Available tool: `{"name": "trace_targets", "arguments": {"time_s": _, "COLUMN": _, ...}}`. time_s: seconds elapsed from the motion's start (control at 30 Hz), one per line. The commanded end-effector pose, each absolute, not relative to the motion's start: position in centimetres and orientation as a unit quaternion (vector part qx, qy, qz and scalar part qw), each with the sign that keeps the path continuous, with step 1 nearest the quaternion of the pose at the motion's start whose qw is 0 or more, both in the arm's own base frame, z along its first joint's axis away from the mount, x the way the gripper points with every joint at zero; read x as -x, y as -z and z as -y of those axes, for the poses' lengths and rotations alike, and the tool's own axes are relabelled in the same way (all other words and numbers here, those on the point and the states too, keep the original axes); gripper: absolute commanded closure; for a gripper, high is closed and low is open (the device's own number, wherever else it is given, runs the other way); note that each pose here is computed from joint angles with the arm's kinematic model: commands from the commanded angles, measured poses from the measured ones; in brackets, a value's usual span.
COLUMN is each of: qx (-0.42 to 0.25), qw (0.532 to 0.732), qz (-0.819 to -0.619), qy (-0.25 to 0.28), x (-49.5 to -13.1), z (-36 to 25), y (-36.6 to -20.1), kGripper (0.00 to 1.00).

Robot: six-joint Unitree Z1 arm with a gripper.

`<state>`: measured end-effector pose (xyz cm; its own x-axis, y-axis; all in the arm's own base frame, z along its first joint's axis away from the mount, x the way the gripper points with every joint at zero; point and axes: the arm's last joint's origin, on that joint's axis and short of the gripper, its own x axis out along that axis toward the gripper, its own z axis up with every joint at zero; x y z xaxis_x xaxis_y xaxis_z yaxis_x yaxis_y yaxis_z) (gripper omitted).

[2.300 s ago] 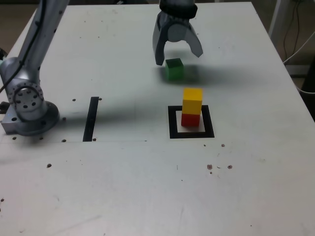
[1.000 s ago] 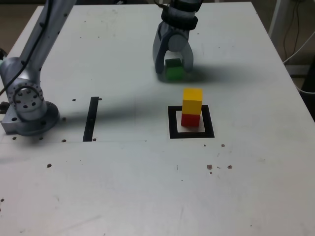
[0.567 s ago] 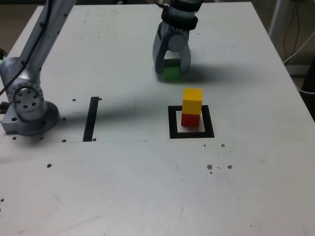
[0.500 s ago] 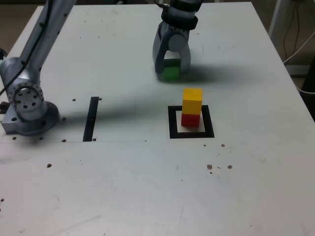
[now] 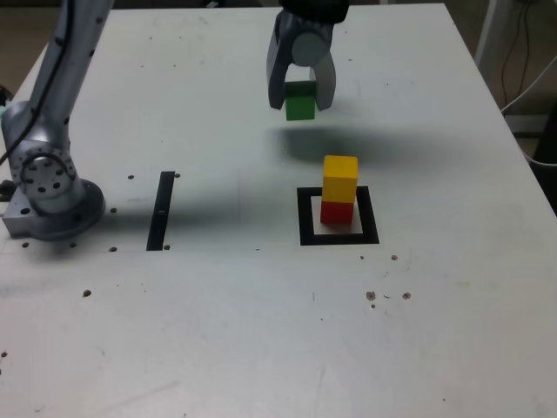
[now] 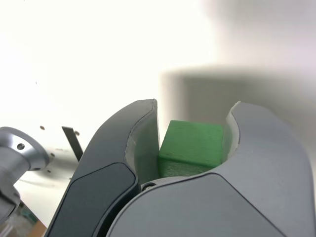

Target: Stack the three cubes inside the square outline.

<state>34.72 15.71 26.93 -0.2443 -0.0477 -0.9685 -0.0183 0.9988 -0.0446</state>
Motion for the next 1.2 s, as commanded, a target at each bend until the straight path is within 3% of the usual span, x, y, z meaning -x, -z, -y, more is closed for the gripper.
{"name": "trace_targets", "arguments": {"time_s": 0.0, "qx": 0.013, "qw": 0.620, "qz": -0.785, "qy": 0.012, "x": -34.5, "z": -14.8, "y": -28.3, "kGripper": 0.62}}
{"name": "trace_targets", "arguments": {"time_s": 0.6, "qx": -0.024, "qw": 0.631, "qz": -0.774, "qy": 0.035, "x": -35.9, "z": -7.7, "y": -31.5, "kGripper": 0.62}}
{"name": "trace_targets", "arguments": {"time_s": 1.17, "qx": -0.038, "qw": 0.619, "qz": -0.782, "qy": 0.063, "x": -37.6, "z": -1.7, "y": -30.4, "kGripper": 0.62}}
